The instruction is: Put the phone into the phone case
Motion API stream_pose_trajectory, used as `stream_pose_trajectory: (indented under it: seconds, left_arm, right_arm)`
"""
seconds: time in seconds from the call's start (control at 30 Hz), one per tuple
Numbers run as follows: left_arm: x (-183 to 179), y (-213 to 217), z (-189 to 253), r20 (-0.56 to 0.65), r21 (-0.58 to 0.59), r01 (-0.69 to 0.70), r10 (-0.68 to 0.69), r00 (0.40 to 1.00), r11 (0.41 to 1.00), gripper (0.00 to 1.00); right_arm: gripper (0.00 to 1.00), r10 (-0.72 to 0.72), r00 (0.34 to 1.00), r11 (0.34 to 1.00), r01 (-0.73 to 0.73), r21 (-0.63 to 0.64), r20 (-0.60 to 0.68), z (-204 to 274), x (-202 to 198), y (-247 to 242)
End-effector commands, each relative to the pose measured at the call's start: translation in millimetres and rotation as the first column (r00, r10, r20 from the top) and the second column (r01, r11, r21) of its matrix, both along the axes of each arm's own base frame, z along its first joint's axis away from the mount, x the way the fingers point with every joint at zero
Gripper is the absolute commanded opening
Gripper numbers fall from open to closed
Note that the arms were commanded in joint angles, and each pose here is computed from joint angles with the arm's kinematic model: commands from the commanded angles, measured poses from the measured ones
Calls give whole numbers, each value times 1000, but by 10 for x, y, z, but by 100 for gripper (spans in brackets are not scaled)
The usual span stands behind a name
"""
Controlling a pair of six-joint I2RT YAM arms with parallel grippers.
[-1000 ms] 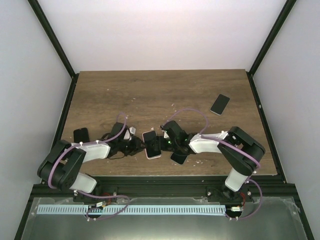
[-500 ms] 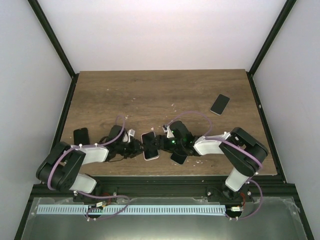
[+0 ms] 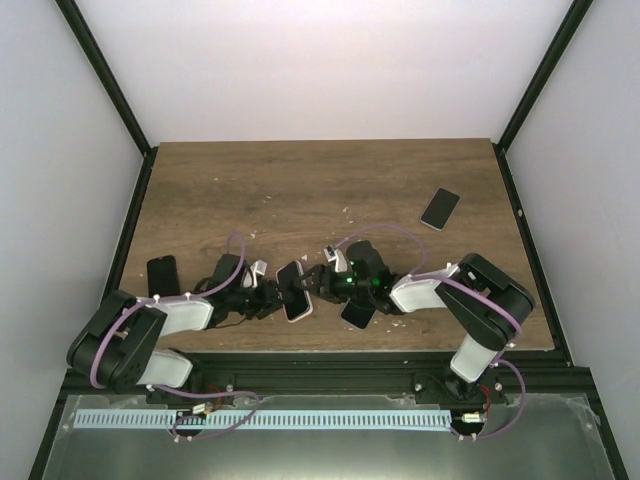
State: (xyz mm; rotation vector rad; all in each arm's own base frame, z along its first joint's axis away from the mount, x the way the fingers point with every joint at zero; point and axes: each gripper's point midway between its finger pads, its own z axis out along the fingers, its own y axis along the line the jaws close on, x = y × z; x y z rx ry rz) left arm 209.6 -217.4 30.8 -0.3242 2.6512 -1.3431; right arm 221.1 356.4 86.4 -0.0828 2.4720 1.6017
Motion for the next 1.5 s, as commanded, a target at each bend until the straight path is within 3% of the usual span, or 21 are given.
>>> stream_pose_trajectory:
  seconds: [0.0, 0.4, 0.8, 0.93, 1.03, 1.1, 1.3, 1.47]
  left_arm:
    - [-156, -37, -13, -26, -16, 55, -56, 998, 998, 47]
    - [-185, 25, -61, -20, 12, 41, -40, 999, 999, 40]
    - [-158, 47, -107, -25, 37, 28, -27, 999, 999, 39]
    - [-153, 53, -115, -29, 42, 25, -24, 999, 999, 40]
    - [-152, 60, -128, -30, 50, 24, -22, 999, 998, 41]
    - [-145, 71, -141, -32, 61, 21, -19, 999, 998, 41]
    - [-130, 74, -134, -28, 67, 19, -17, 999, 998, 41]
    - [-123, 89, -133, -28, 82, 17, -15, 999, 996, 41]
  right_arm:
    - [70, 105, 994, 990, -105, 90, 13, 180, -160, 180]
    - [57, 165, 986, 985, -164, 55, -14, -13, -243, 192]
    - [16, 181, 983, 981, -179, 79, -9, 25, -273, 200]
    - [17, 179, 984, 981, -177, 85, -13, 40, -269, 204]
    - [38, 177, 984, 981, -175, 87, -18, 63, -278, 196]
    - [41, 177, 984, 980, -175, 98, -14, 103, -288, 191]
    - [15, 163, 987, 982, -162, 97, -6, 136, -281, 171]
    - [1, 144, 989, 988, -143, 59, -18, 48, -246, 157]
